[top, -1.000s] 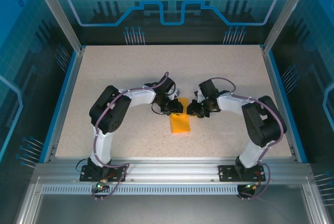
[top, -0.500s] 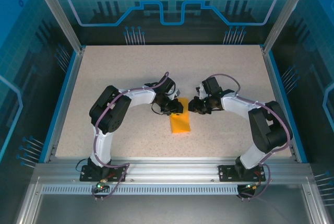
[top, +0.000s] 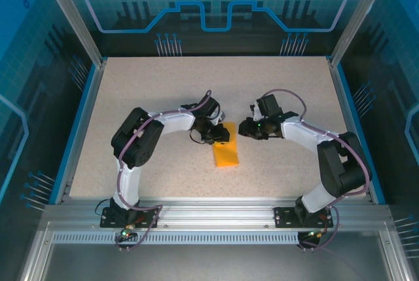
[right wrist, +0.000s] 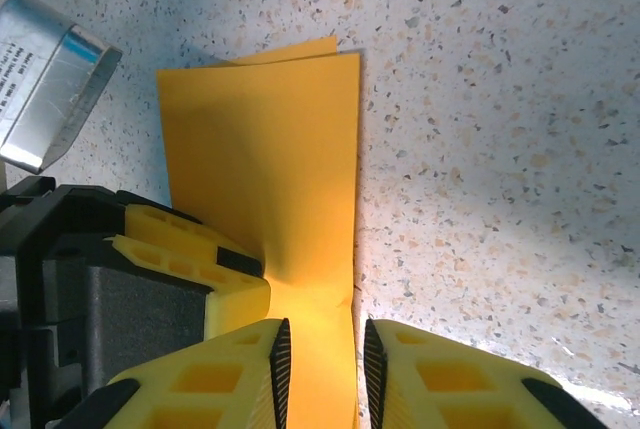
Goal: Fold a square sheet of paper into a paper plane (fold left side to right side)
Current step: Hold the square sheet of paper at the center of the table.
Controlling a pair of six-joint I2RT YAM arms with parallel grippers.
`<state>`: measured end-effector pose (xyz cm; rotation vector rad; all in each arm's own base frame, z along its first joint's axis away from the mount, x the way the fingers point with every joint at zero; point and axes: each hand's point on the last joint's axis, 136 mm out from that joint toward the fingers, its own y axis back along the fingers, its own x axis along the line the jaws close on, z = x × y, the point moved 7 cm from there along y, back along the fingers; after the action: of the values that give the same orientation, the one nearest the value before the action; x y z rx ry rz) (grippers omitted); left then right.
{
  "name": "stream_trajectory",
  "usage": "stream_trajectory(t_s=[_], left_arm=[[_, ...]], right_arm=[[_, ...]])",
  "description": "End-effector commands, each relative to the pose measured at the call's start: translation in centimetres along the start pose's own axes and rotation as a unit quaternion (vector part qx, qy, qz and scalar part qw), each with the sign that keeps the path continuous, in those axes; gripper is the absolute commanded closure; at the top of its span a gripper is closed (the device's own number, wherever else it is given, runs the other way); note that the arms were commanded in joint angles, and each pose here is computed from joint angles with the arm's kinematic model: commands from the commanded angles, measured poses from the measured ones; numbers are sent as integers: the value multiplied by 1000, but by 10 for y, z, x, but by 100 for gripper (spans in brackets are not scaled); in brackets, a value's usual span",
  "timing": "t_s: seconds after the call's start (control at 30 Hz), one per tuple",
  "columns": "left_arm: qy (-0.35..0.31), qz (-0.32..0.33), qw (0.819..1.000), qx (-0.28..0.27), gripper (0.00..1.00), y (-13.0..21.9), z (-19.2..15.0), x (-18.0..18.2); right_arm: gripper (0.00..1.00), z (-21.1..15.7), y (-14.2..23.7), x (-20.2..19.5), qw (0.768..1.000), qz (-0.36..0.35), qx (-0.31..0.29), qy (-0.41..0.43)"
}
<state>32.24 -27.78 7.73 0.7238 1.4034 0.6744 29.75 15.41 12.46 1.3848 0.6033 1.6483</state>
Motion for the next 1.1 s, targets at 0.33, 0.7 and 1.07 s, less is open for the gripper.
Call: stream_trajectory(t_s=[0.33, 0.7, 1.07], left_arm=[[-4, 17, 1000, -12, 69, 12, -5, -3], [-4, 10, 1000, 11, 70, 3, -10, 2], [-4, 11, 1000, 20, 70, 0, -13, 5]], right_arm=[[72, -12, -3, -11, 1000, -2, 18, -2], [72, -9, -6, -8, 1000, -1, 21, 0], [72, -11, -6, -10, 1000, -3, 25, -2]])
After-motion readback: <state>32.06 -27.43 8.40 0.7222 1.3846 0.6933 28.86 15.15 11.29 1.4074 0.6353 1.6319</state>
